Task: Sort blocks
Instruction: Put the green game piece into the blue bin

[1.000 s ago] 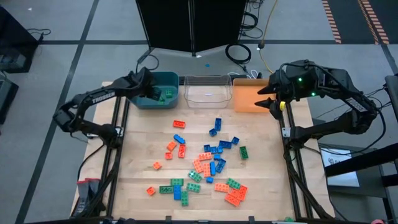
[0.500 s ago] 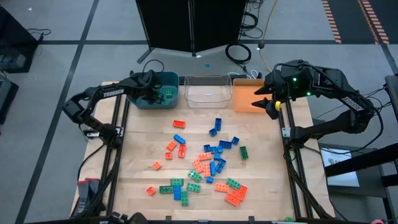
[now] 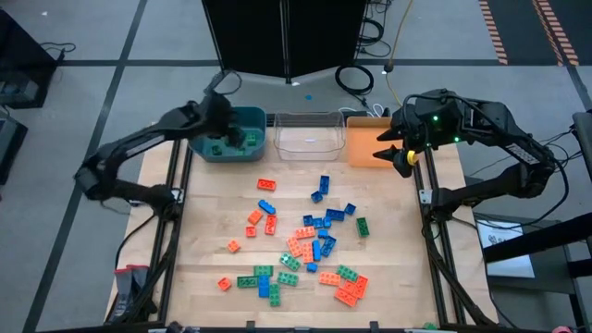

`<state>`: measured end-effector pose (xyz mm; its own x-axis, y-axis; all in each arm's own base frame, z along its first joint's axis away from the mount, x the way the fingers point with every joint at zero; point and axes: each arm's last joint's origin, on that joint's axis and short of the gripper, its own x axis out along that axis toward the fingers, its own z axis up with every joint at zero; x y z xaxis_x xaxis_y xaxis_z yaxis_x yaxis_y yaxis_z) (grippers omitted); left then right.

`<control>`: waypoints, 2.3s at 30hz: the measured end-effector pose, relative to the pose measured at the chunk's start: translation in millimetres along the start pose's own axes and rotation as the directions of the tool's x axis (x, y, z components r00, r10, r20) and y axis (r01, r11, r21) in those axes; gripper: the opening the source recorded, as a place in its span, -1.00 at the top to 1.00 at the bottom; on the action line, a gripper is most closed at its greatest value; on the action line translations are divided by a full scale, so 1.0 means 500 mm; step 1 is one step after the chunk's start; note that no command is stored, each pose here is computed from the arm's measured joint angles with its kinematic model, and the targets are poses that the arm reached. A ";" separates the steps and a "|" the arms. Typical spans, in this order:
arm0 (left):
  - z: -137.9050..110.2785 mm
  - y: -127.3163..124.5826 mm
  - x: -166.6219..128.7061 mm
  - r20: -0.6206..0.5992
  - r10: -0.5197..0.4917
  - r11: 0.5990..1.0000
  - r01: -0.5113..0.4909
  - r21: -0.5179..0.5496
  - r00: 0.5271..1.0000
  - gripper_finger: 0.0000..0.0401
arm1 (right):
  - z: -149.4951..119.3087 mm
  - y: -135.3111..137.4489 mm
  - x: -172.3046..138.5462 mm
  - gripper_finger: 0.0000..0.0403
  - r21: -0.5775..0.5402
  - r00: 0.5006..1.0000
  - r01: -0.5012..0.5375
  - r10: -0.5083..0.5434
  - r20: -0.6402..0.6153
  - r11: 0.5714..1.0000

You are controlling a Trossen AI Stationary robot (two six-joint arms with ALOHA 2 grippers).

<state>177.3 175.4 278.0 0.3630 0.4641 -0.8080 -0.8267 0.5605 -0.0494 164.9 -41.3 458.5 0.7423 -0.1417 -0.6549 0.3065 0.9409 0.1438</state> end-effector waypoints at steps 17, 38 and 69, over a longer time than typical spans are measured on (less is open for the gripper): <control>-0.139 -0.171 -0.278 -0.023 -0.514 0.835 0.506 0.214 0.857 -0.30 | 0.000 0.000 0.000 -0.19 -0.041 1.000 0.000 0.000 0.000 0.999; -0.387 -0.406 -0.259 -0.494 -0.374 0.669 0.598 0.442 0.785 -0.24 | 0.000 0.000 0.000 -0.19 -0.067 1.000 0.000 0.000 -0.001 0.998; -0.579 -0.535 -0.157 -0.546 -0.244 0.717 0.528 0.454 0.801 -0.27 | -0.006 -0.001 0.000 -0.19 -0.170 1.000 -0.006 0.000 -0.031 0.985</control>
<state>245.4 -209.4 184.8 0.2579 -0.1397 -0.9560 -0.2060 0.9588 -0.1957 163.2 -40.6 456.2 0.7233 -0.1316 -0.6779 0.1964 0.9803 0.0194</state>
